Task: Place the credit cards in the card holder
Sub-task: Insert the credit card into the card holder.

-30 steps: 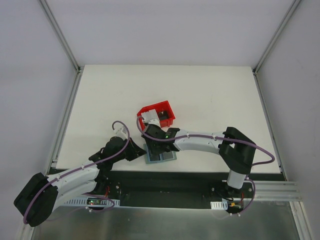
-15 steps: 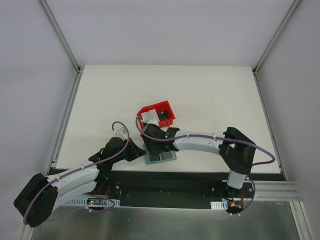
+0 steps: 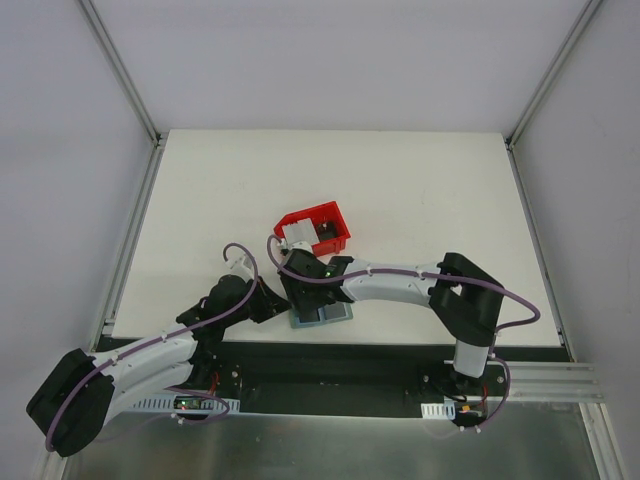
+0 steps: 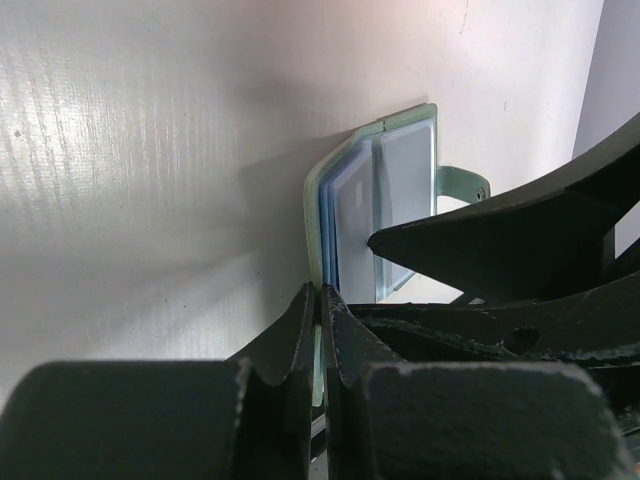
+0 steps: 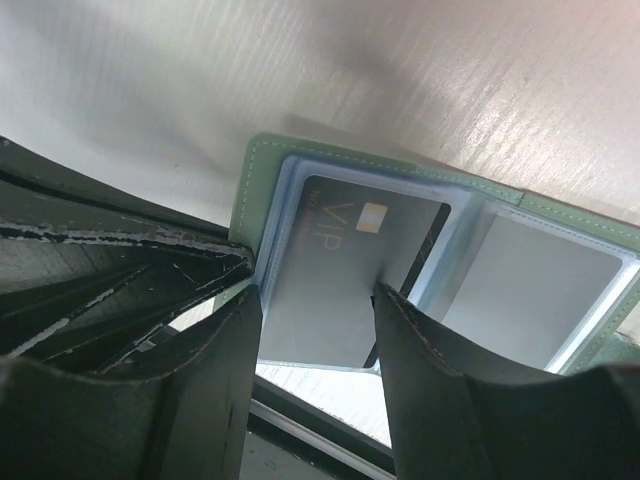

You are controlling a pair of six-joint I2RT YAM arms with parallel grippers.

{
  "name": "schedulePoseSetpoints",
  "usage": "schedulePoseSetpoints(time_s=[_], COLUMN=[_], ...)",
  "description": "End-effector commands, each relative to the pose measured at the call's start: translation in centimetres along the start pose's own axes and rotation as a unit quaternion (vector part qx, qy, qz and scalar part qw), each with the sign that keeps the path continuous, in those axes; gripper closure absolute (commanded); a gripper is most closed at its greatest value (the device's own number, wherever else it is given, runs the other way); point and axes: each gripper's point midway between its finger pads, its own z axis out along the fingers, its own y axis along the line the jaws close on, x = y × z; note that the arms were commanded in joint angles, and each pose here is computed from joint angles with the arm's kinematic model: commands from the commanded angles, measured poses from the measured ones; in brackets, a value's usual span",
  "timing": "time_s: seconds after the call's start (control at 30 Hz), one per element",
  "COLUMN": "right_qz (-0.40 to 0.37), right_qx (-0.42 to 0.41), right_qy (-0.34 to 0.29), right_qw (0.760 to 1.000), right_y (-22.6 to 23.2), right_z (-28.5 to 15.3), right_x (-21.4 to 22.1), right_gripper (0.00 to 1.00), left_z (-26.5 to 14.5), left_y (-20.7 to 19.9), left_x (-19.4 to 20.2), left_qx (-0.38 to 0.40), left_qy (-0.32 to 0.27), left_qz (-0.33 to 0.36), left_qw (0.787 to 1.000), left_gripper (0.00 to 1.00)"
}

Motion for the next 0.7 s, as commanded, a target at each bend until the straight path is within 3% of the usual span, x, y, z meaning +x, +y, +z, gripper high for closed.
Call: schedulePoseSetpoints(time_s=[0.0,0.67], right_qz=[-0.004,-0.022], right_qx=[0.004,0.086], right_qy=[-0.011,-0.042], right_qw=[1.0,0.995], right_y=[0.6,-2.8], right_z=[-0.7,-3.8], right_x=[-1.1,-2.0], right_gripper=[0.49,0.52], left_z=[0.0,-0.1], left_y=[-0.5,-0.1], left_x=[-0.2,-0.2], left_qx=[0.016,0.009], left_qy=[-0.009,-0.01], left_qz=[0.002,0.004], left_qw=[1.0,1.0], left_gripper=[1.0,1.0])
